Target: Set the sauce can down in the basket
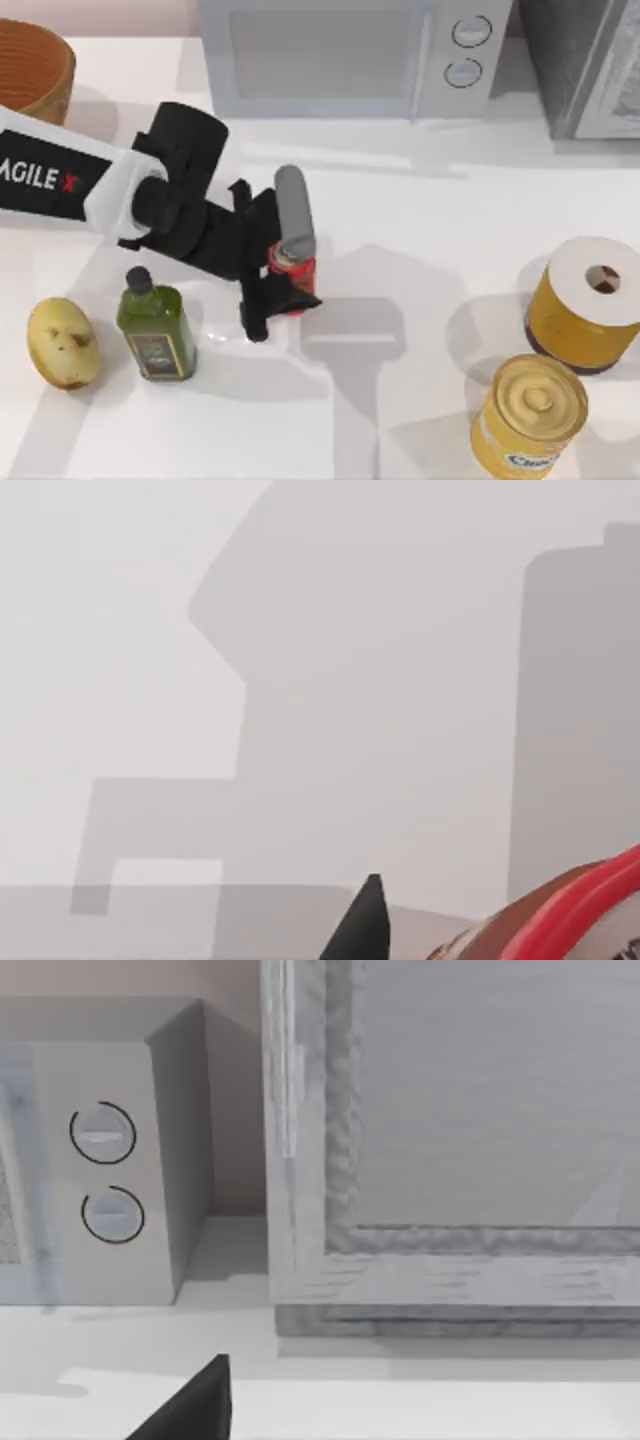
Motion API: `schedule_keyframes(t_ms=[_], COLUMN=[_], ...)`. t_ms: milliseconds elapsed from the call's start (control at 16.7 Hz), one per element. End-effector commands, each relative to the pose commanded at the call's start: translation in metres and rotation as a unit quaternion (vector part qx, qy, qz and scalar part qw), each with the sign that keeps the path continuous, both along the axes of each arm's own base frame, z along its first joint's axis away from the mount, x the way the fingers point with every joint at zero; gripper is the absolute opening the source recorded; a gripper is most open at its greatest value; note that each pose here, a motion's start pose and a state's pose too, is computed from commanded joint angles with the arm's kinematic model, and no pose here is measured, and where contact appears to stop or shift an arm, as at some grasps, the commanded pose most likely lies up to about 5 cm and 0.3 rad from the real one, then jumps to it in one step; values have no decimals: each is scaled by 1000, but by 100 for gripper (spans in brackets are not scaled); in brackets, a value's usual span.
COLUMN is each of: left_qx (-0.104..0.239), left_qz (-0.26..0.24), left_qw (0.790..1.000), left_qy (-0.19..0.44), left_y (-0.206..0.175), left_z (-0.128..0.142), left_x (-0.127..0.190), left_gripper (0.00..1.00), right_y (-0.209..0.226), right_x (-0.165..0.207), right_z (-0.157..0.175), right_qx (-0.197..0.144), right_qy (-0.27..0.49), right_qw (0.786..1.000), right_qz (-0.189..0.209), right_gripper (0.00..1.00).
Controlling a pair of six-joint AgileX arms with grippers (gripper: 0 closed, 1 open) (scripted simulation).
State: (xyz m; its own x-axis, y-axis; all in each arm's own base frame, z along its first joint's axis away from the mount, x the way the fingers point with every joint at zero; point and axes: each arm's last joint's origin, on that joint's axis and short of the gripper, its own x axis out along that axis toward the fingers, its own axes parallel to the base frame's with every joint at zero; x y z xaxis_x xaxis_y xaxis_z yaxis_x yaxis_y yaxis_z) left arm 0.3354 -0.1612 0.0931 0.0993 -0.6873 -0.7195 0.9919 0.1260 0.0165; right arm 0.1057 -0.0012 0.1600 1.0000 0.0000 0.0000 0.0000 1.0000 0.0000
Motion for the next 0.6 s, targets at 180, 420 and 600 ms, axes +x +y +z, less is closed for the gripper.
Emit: schedule_keyframes(t_ms=[180, 420, 600], left_qx=[9, 4, -17], left_qz=[56, 238, 392], left_qw=[998, 971, 919], left_qy=[0, -16, -30], left_y=[11, 59, 117], left_z=[11, 72, 146], left_x=[19, 73, 101], left_gripper=[0, 0, 0], right_y=[0, 0, 0], right_x=[0, 0, 0], right_z=[0, 0, 0], right_qx=[0, 0, 0], right_qy=[0, 0, 0], right_qw=[1000, 1000, 1000], right_qz=[0, 0, 0], right_gripper=[100, 100, 100])
